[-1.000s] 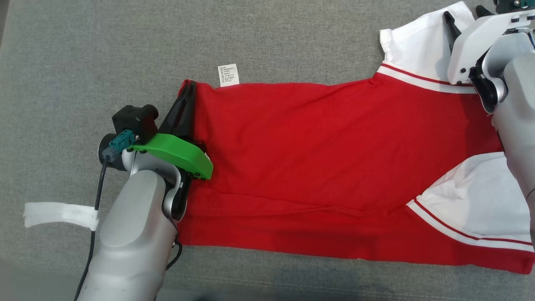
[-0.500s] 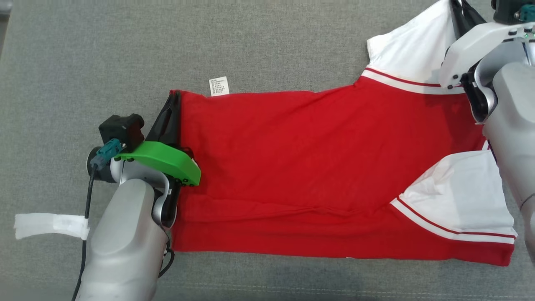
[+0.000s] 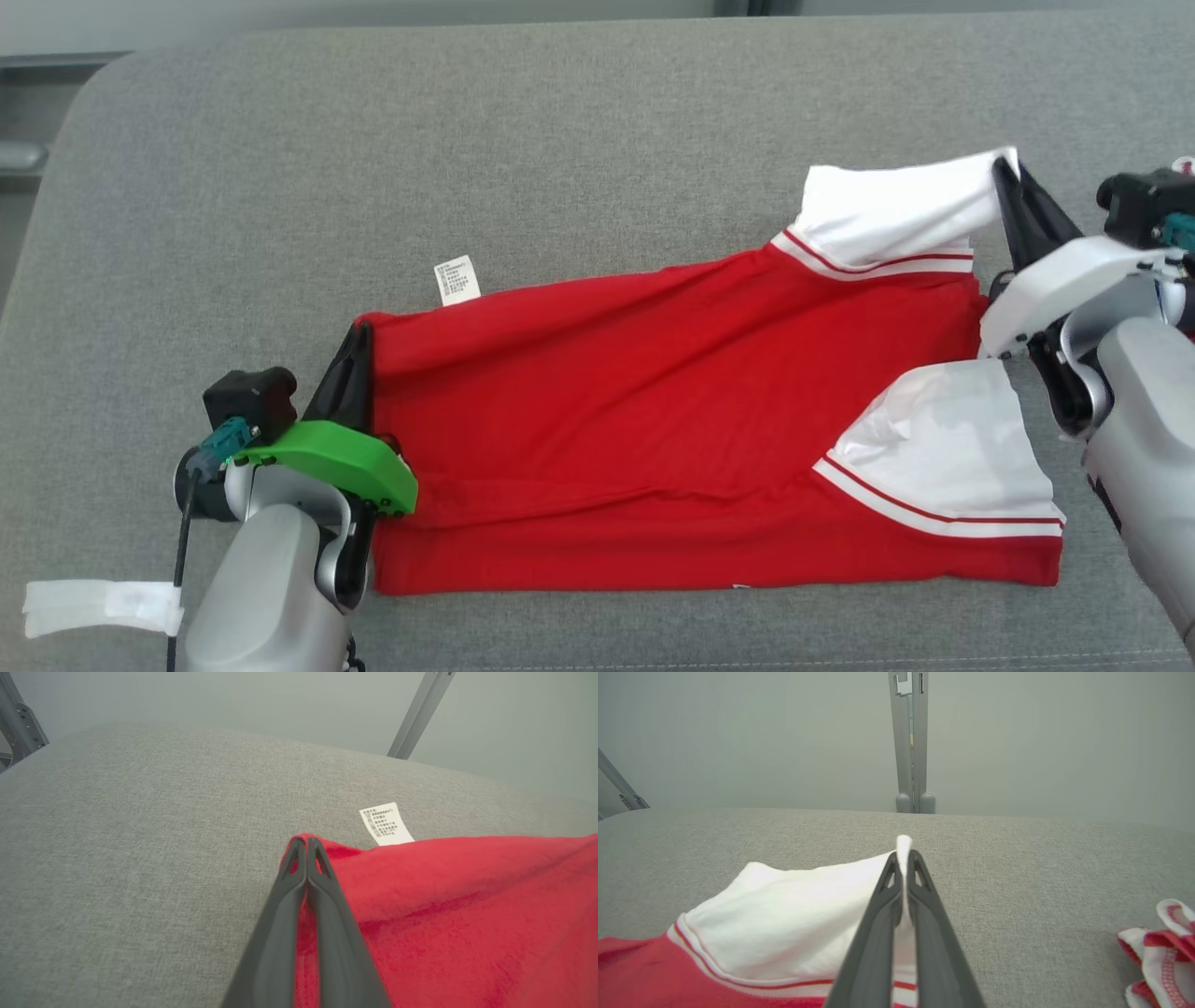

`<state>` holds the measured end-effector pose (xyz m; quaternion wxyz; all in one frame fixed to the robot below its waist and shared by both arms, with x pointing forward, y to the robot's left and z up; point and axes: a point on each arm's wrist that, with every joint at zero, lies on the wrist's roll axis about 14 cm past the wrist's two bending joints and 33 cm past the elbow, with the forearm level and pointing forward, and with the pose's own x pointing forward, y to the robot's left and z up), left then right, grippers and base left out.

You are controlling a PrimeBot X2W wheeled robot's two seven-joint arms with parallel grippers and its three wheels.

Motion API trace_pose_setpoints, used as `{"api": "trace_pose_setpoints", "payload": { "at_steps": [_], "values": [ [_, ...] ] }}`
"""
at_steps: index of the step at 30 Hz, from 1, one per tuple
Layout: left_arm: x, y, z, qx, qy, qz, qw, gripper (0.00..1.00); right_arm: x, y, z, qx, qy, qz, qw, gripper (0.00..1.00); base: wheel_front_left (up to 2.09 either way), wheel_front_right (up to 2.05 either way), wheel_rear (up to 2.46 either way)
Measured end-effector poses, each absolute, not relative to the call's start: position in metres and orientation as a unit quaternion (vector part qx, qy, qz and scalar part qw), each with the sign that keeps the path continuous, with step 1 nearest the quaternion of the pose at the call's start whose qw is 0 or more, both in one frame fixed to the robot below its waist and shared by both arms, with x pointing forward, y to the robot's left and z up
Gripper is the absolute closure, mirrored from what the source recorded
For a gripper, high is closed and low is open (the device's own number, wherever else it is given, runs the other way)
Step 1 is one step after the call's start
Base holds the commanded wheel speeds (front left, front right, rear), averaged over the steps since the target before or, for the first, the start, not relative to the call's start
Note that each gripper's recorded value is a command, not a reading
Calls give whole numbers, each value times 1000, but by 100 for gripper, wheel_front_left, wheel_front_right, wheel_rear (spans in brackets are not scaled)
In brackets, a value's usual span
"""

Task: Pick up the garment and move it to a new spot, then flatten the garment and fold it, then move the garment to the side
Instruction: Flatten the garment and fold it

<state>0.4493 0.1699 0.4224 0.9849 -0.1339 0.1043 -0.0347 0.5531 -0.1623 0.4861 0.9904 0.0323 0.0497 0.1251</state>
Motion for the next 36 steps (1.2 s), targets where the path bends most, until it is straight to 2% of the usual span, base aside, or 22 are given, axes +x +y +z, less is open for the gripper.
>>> {"api": "trace_pose_setpoints", "payload": {
  "at_steps": [8, 15, 27, 28, 29, 30, 33, 36],
  "values": [
    [430, 166, 431, -138, 94, -40, 985, 100, 494, -179, 480, 54, 51, 115, 991, 100, 0, 0, 0],
    [410, 157, 421, -145, 111, -48, 982, 100, 448, -192, 452, 74, 87, 91, 989, 100, 0, 0, 0],
    [386, 157, 414, -156, 120, -38, 980, 100, 422, -200, 445, 86, 90, 67, 990, 100, 0, 0, 0],
    [385, 158, 412, -157, 122, -36, 979, 85, 420, -200, 442, 88, 94, 66, 989, 100, 0, 0, 0],
    [384, 159, 411, -158, 123, -33, 979, 25, 417, -200, 438, 89, 101, 65, 989, 80, 0, 0, 0],
    [383, 161, 410, -158, 125, -29, 979, 0, 413, -199, 432, 89, 109, 64, 988, 0, 0, 0, 0],
    [382, 172, 409, -152, 123, -13, 981, 0, 413, -208, 434, 93, 104, 50, 989, 0, 0, 0, 0],
    [380, 186, 416, -141, 106, 7, 984, 0, 423, -222, 465, 90, 50, 33, 994, 0, 0, 0, 0]
  ]
}}
